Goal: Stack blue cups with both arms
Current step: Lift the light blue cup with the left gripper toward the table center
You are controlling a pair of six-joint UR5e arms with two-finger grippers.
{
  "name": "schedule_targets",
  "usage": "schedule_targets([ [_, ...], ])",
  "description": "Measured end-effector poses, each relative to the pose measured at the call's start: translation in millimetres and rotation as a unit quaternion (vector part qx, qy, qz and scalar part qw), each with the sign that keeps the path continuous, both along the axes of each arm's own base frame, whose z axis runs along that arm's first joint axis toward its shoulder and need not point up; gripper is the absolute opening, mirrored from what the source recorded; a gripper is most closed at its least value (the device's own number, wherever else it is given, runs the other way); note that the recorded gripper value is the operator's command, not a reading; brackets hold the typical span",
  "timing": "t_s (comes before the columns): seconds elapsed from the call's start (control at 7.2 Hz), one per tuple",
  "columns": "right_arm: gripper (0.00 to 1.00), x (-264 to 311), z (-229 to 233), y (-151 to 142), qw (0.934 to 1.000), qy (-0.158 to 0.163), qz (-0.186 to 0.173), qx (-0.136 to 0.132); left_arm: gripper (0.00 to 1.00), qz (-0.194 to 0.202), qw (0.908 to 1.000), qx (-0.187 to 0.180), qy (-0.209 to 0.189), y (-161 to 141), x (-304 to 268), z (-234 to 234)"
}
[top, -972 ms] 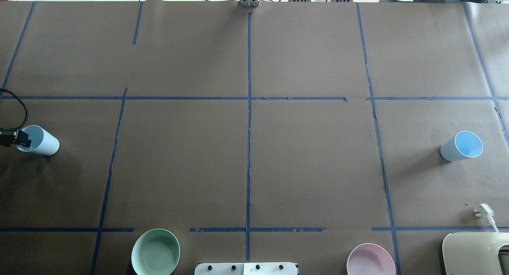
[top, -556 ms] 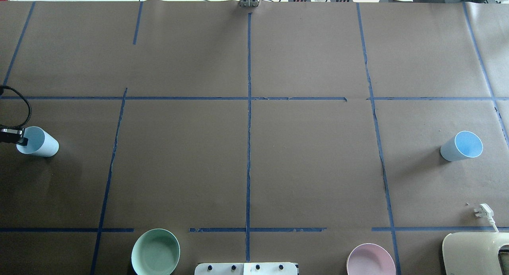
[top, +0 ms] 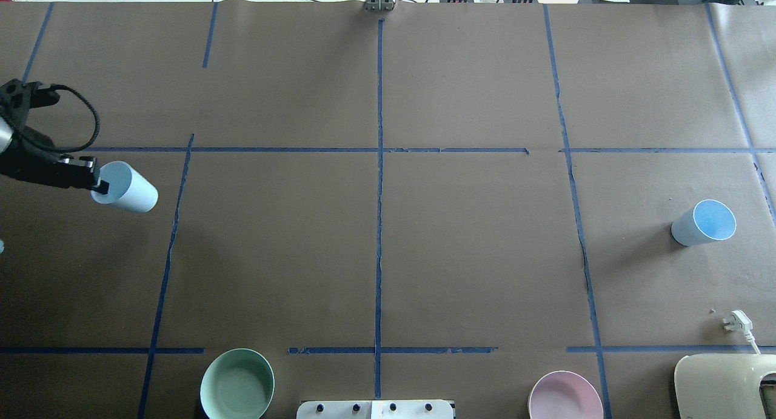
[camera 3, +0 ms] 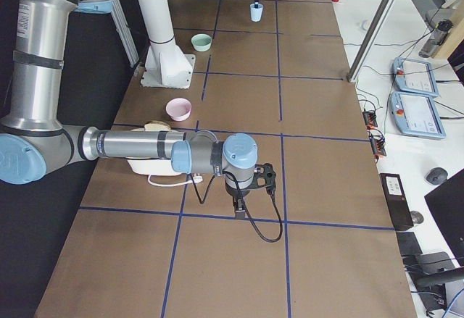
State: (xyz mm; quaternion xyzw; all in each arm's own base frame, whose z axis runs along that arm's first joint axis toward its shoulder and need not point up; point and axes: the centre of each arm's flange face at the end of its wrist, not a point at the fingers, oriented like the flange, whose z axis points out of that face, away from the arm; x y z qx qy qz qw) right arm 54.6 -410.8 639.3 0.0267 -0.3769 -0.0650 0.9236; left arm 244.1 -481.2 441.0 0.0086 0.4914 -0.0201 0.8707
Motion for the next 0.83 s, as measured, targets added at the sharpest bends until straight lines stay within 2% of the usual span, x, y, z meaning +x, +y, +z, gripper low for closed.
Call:
schedule_targets([
  [0.14, 1.00, 0.0, 0.7, 1.0, 1.0000, 0.000, 0.000, -0.001, 0.00, -0.003, 0.9999, -0.013, 0.009, -15.1, 37.2, -55.4],
  [0.28, 1.00, 0.0, 1.5, 2.2, 1.0000, 0.000, 0.000, -0.002, 0.00, -0.007, 0.9997, -0.024, 0.006, -15.9, 88.7, -106.5],
  [0.56, 1.00, -0.1, 2.2, 2.9, 1.0000, -0.001, 0.000, -0.003, 0.00, -0.020, 0.9989, -0.040, -0.011, 6.9, 196.7, -192.6],
  [0.83, 1.00, -0.1, 2.5, 3.1, 1.0000, -0.001, 0.000, -0.003, 0.03, -0.041, 0.9980, -0.041, -0.026, 16.0, 276.8, -245.0],
])
